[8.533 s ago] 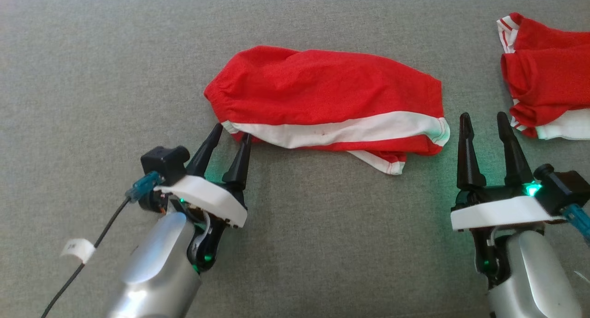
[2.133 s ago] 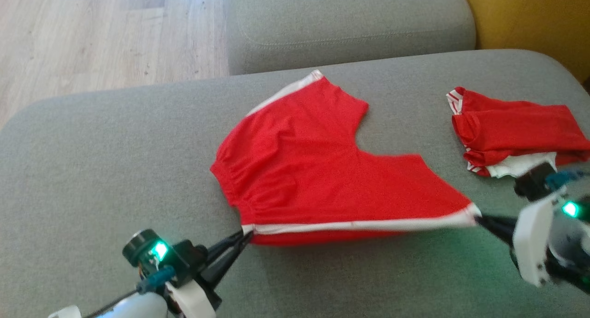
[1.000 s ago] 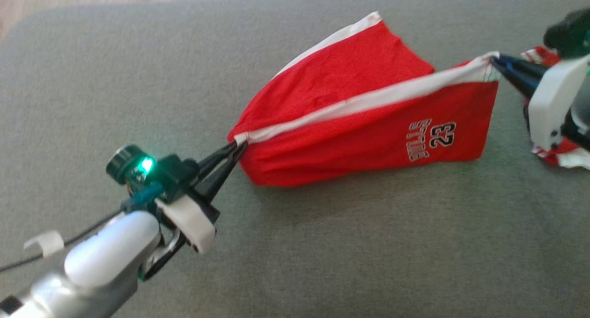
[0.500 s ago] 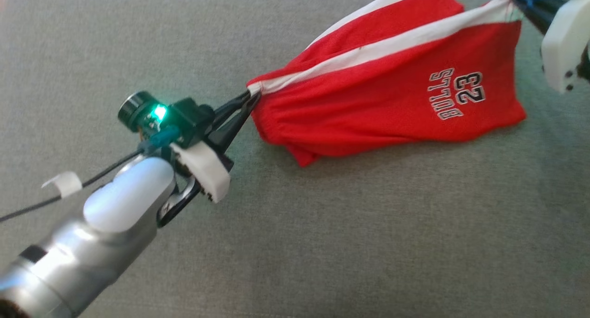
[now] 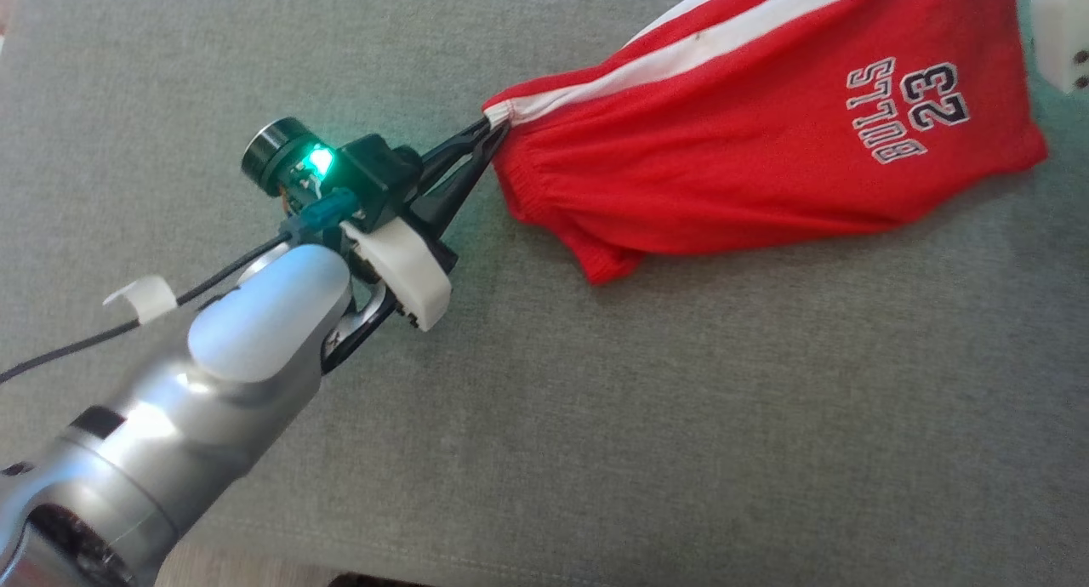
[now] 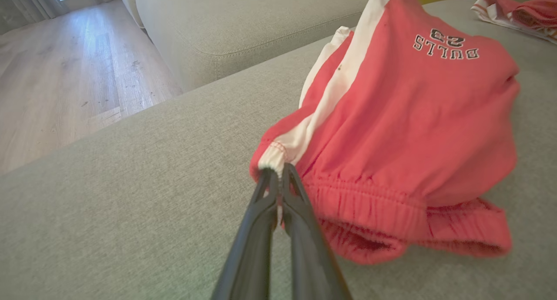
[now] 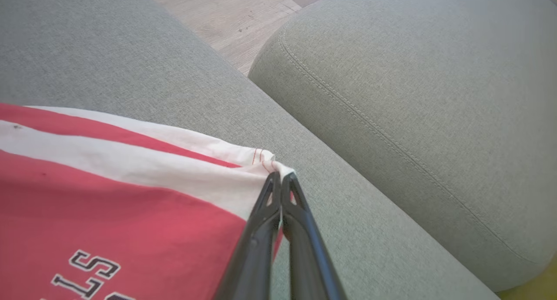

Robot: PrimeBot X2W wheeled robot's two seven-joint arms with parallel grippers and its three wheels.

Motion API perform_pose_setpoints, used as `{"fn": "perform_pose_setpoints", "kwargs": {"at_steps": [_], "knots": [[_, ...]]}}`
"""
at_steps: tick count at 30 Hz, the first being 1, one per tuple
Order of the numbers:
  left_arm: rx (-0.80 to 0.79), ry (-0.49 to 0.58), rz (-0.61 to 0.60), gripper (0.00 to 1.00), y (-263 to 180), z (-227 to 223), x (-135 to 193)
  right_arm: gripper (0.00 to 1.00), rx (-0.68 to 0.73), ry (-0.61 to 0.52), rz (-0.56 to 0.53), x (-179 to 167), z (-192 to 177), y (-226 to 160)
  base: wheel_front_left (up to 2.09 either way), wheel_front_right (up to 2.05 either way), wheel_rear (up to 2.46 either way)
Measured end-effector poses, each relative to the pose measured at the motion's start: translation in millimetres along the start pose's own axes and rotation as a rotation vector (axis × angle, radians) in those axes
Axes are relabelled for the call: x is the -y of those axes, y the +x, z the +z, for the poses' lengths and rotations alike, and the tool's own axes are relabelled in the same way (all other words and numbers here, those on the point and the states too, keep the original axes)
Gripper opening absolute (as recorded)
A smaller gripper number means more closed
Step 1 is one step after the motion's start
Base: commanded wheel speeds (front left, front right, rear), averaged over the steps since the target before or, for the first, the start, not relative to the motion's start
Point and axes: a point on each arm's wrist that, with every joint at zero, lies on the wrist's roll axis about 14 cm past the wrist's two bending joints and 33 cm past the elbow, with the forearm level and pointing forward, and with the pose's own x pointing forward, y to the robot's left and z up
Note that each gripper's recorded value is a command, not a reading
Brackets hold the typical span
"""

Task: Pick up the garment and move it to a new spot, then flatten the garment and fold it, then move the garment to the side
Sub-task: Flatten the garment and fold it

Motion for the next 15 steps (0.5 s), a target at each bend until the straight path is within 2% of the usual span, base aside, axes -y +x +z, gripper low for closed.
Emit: {"fn": "perform_pose_setpoints", "kwargs": {"at_steps": [8,9,10,11,12,15], "knots": [[-0.012,-0.009,0.022,0.0,9,-8,-11,0.0,0.023,-0.013,0.001,5,5,30,0.0,0.0,0.0],[-0.014,-0.01,0.026,0.0,10,-9,-12,0.94,0.03,-0.017,0.005,3,6,33,0.0,0.0,0.0],[-0.02,-0.011,0.027,0.0,10,-11,-13,1.0,0.037,-0.019,0.009,1,6,35,0.0,0.0,0.0],[-0.024,-0.013,0.026,0.46,10,-12,-14,1.0,0.038,-0.019,0.01,0,5,37,0.0,0.0,0.0],[-0.027,-0.013,0.028,1.0,10,-13,-14,1.0,0.032,-0.01,0.012,-1,4,38,0.0,0.0,0.0],[-0.029,-0.011,0.036,1.0,10,-15,-16,1.0,0.024,-0.007,0.012,-2,0,37,0.0,0.0,0.0]]}}
